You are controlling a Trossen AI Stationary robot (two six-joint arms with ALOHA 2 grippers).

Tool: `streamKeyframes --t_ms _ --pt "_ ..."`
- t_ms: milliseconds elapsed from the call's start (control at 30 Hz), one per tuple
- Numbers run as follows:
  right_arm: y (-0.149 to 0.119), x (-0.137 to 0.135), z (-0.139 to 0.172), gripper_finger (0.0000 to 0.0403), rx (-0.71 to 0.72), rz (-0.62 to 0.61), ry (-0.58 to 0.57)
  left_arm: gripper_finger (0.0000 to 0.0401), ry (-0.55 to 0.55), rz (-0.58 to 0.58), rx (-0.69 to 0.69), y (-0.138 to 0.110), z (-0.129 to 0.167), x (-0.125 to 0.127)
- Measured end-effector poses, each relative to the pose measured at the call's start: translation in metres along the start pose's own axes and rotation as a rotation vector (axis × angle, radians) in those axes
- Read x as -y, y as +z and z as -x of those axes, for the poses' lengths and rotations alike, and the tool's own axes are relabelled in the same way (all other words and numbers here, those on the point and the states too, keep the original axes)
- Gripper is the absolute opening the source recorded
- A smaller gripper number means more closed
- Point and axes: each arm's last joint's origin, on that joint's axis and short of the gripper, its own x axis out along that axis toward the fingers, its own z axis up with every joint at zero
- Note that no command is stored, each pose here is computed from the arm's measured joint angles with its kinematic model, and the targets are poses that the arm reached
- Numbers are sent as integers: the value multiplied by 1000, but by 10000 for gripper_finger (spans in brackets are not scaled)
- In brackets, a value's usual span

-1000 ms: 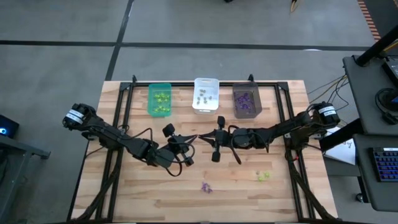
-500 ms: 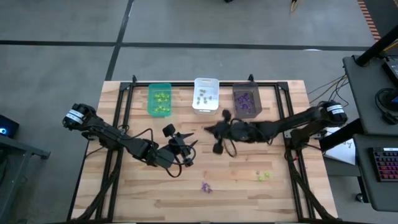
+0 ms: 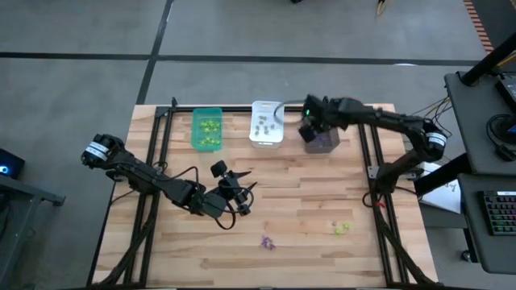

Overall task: Sort Halloween decoration
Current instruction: Put the purple witch hat toy into the gray bin

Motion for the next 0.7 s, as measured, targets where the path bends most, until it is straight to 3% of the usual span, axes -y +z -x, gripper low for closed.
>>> streamKeyframes --t_ms 133,300,533,700 --pt "13 35 -31 9 -135 -79 91 166 0 0 0 0 0 0" --pt "21 62 -65 9 -213 -80 66 166 0 0 0 0 0 0" --pt "31 54 -88 12 -159 -28 94 166 1 -6 -4 -1 0 0" --pt "32 53 -93 40 -160 -27 92 166 2 -14 -9 -1 0 0"
